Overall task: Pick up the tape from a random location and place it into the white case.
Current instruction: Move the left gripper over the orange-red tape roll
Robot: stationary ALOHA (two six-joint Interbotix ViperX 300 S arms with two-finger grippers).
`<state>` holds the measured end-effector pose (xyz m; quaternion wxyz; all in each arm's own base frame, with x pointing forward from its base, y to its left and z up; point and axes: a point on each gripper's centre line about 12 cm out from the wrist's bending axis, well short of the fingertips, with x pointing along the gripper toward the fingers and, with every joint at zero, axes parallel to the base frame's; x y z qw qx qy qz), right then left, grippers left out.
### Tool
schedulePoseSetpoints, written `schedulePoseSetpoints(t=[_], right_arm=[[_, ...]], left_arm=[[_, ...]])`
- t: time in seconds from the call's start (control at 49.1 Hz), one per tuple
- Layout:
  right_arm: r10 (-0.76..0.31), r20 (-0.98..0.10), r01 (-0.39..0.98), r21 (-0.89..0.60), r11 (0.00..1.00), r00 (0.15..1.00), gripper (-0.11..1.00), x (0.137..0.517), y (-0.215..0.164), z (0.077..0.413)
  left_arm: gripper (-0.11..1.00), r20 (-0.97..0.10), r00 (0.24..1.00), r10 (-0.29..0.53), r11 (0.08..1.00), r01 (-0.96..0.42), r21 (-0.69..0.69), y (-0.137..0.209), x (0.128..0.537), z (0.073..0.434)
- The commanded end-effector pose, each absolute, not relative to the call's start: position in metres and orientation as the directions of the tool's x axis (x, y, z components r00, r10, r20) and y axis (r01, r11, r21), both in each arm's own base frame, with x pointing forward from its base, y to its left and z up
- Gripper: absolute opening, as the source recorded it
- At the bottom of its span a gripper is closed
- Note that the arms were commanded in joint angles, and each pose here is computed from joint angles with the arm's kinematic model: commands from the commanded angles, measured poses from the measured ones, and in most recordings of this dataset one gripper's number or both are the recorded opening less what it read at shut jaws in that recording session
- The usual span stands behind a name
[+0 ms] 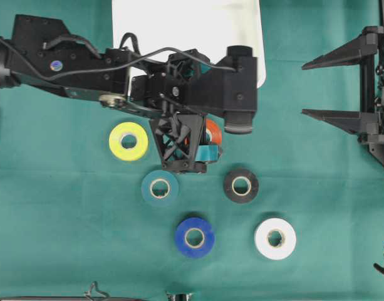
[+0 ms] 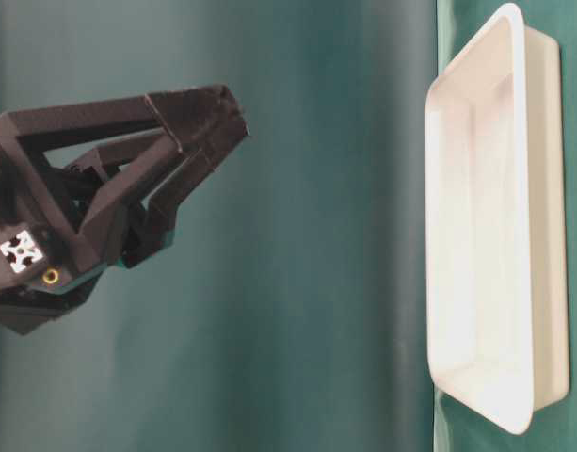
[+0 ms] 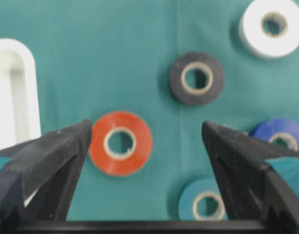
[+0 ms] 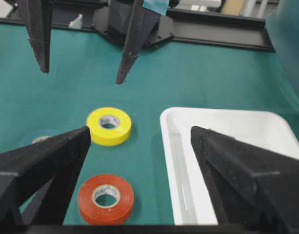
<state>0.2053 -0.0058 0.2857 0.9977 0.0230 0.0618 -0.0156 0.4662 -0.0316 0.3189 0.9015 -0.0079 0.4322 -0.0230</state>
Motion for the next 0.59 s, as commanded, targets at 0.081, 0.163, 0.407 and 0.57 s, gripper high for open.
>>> schedulePoseSetpoints(t=[0.081, 0.163, 0.407, 0.57], right_arm=[[-0.030, -0.103, 0.034, 0.043, 0.999, 0.994, 0.93, 0.2080, -0.0062, 0.2959], [-0.030, -0.107, 0.034, 0.043, 0.998, 0.994, 0.93, 0.2081, -0.0062, 0.2948], [-0.028, -0.116, 0.033, 0.044, 0.998, 0.993, 0.93, 0.2091, -0.0059, 0.2931], [-0.030, -0.116, 0.035, 0.044, 0.998, 0.993, 0.93, 0.2092, -0.0062, 0.2936]], left_arm=[[0.99, -0.789, 0.612, -0.045, 0.999, 0.031, -0.032, -0.0308, 0.4675, 0.3388], [0.99, -0.789, 0.612, -0.045, 0.999, 0.031, -0.032, -0.0308, 0.4688, 0.3397], [0.99, -0.794, 0.606, -0.043, 0.999, 0.027, -0.033, -0.0307, 0.4686, 0.3371], [0.99, -0.797, 0.603, -0.041, 0.999, 0.011, -0.044, -0.0305, 0.4678, 0.3351]])
